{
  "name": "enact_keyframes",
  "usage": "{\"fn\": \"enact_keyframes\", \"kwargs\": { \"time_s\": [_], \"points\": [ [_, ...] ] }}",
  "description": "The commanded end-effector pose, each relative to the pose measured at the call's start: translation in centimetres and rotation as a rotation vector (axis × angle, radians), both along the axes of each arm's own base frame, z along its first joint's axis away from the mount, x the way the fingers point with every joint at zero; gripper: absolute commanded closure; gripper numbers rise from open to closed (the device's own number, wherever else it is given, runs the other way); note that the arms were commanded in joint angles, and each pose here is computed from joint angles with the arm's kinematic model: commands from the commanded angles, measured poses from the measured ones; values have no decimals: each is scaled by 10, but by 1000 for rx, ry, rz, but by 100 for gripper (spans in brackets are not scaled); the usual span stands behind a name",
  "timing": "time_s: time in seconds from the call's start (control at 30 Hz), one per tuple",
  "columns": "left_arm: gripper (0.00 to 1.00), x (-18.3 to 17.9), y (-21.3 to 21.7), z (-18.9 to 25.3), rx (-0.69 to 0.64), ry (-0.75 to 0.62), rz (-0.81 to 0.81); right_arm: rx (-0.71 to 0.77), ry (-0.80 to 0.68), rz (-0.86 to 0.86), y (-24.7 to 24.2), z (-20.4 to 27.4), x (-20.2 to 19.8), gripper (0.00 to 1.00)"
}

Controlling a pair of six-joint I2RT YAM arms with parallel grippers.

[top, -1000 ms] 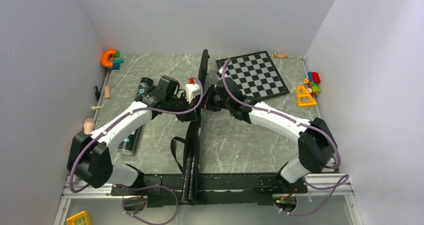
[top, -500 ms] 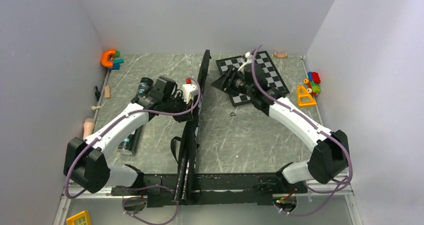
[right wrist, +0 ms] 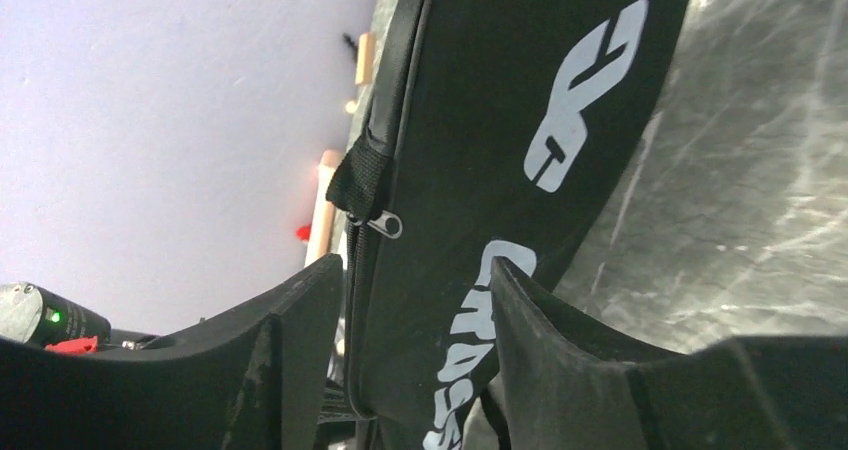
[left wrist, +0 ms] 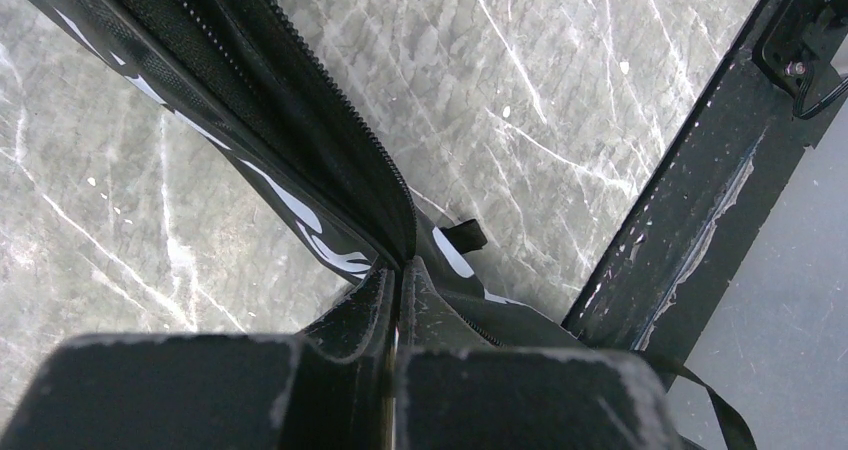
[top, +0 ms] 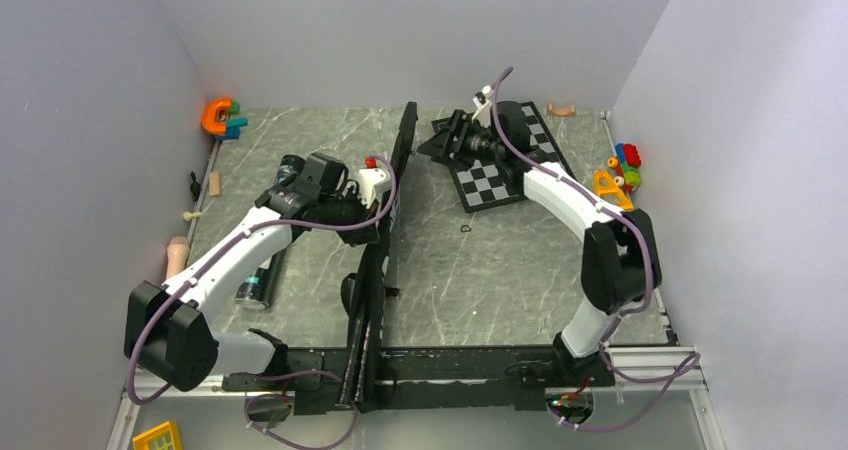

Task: Pack up the badminton gear

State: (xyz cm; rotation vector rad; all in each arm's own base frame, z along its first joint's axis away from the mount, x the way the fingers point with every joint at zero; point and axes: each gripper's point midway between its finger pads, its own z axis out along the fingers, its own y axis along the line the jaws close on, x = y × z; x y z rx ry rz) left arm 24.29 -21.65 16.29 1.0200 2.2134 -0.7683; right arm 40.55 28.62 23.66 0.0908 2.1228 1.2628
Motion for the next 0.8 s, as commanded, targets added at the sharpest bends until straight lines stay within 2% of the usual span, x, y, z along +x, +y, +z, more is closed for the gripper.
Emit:
{"fn": "enact_keyframes", "kwargs": {
  "time_s": [0.0, 0.2, 0.3, 0.57, 0.77],
  "points": [
    [100, 11, -8, 44, -77, -130, -32, 151, -97, 142, 25, 38, 1, 43],
    [100, 13, -10, 44, -78, -117, -28, 176, -82, 170, 32, 31, 6, 46],
    [100, 13, -11, 44, -79, -115, -28, 184, -83, 172, 33, 31, 7, 51],
    [100, 13, -11, 41, -76, -106, -35, 205, -66, 164, 34, 22, 6, 73],
    [100, 13, -11, 41, -76, -104, -36, 213, -58, 167, 36, 18, 6, 74]
  ]
}}
